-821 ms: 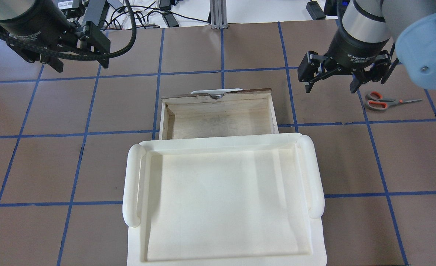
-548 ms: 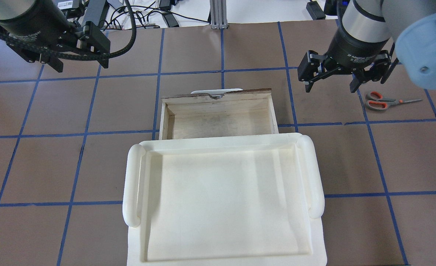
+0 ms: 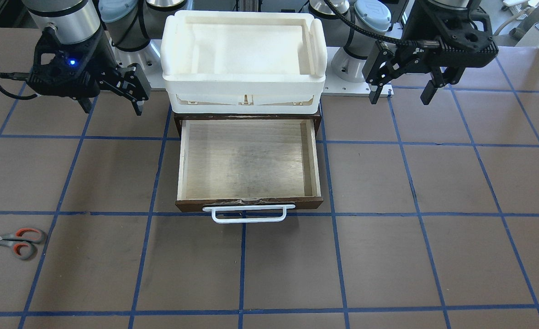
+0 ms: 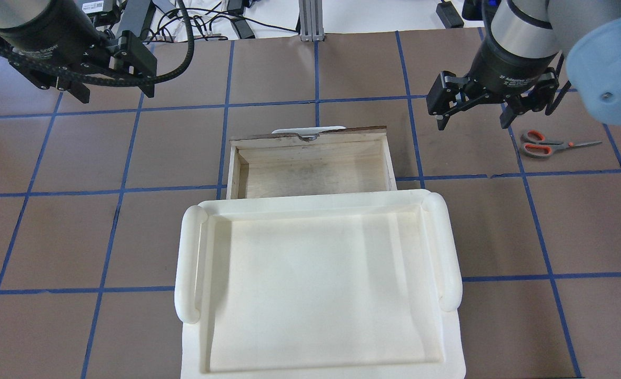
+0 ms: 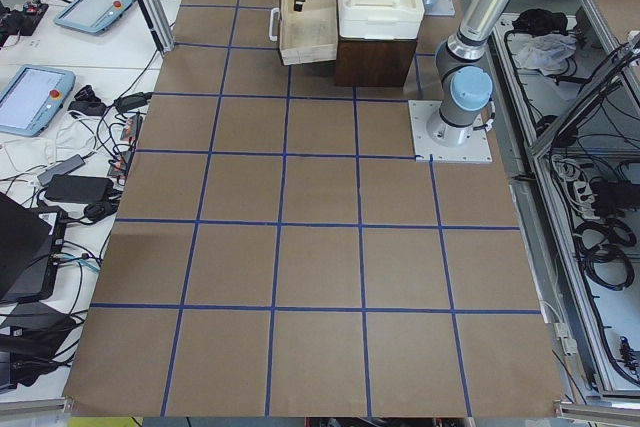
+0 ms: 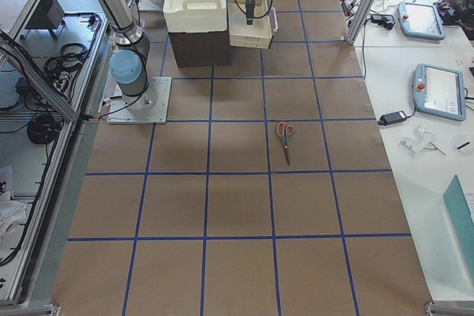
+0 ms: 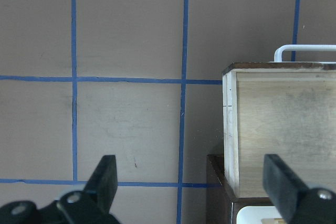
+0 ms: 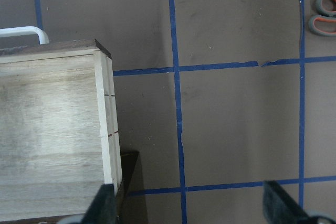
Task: Put scissors in drawer and close it
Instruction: 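Move the right gripper outward over the grey-and-orange scissors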
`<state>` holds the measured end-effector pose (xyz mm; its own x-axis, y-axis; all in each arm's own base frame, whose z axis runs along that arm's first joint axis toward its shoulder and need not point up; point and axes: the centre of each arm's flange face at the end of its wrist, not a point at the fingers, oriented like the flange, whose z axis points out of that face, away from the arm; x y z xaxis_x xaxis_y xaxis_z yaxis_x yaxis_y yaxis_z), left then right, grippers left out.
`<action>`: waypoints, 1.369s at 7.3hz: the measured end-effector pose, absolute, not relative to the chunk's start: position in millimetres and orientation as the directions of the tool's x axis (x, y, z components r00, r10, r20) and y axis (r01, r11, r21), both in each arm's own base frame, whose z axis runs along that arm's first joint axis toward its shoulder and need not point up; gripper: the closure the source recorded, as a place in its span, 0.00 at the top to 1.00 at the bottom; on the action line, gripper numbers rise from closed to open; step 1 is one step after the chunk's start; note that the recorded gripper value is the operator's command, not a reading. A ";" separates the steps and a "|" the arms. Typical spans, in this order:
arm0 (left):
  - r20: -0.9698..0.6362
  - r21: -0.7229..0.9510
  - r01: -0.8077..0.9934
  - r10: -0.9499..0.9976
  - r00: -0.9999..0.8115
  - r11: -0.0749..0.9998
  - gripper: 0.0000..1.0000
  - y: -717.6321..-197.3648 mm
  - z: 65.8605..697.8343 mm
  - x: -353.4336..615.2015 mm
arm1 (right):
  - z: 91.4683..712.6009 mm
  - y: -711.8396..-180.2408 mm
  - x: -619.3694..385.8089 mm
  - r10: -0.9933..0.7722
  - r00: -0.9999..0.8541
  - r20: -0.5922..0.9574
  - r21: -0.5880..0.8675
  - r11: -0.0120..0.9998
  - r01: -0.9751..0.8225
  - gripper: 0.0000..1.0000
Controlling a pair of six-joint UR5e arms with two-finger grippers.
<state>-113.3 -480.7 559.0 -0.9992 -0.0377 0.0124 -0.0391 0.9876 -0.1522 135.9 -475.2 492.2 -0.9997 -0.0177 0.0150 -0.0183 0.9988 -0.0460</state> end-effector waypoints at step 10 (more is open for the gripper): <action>-0.001 -0.209 -0.067 -0.068 -0.998 0.976 1.00 -490.1 569.3 -95.7 | 458.2 -527.7 -70.7 -0.743 -0.668 0.043 -0.016 0.668 -0.744 1.00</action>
<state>-95.7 -490.1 569.3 -0.9977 -0.0683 -0.0007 -0.0666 0.9756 -0.2092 -70.7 -527.7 458.2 -0.6679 -0.7430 0.0434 -0.7441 0.6679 -0.0159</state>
